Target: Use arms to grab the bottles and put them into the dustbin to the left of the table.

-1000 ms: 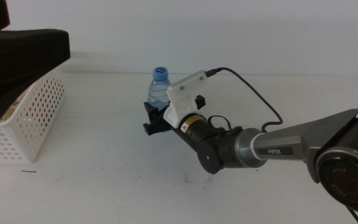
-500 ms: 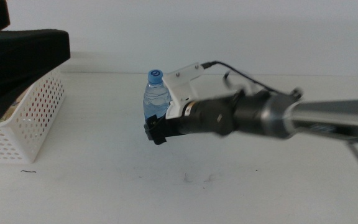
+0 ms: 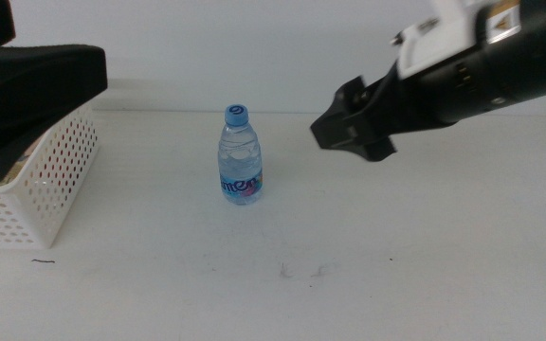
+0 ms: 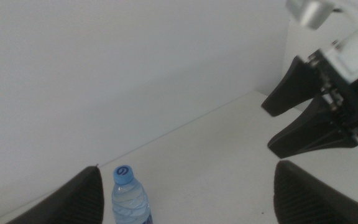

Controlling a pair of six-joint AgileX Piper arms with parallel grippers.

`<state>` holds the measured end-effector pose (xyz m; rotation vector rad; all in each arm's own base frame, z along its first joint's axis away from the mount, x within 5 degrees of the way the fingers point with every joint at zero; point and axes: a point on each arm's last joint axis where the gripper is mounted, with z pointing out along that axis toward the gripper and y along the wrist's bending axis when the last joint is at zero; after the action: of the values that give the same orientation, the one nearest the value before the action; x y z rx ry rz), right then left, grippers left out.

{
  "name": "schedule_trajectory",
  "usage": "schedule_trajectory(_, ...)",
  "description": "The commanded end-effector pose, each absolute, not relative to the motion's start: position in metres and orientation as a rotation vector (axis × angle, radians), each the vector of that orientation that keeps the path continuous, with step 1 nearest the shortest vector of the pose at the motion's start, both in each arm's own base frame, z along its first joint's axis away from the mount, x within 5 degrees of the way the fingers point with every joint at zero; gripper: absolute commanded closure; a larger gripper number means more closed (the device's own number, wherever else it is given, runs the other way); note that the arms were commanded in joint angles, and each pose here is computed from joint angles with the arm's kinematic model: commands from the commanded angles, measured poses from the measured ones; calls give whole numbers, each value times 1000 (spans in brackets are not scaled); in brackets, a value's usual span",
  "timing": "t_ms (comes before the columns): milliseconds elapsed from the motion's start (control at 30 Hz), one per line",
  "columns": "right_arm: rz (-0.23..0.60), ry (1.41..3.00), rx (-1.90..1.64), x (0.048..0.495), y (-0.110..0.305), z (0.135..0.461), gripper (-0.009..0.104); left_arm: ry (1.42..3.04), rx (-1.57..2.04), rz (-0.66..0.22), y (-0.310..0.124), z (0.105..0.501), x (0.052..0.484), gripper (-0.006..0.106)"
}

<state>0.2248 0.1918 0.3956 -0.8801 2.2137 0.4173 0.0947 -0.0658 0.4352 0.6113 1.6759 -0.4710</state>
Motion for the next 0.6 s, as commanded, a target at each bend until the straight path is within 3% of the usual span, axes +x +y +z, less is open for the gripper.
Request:
schedule_trajectory(0,399,2219,-858,222,186,400,23,1664,602,-477,-66,436,94,7)
schedule_trajectory(367,404,2223,-848,221,185,401,23,1664,602,-477,-66,436,94,7)
schedule_trajectory(567,405,2221,-847,221,185,401,23,1626,640,-327,-60,437,99,7)
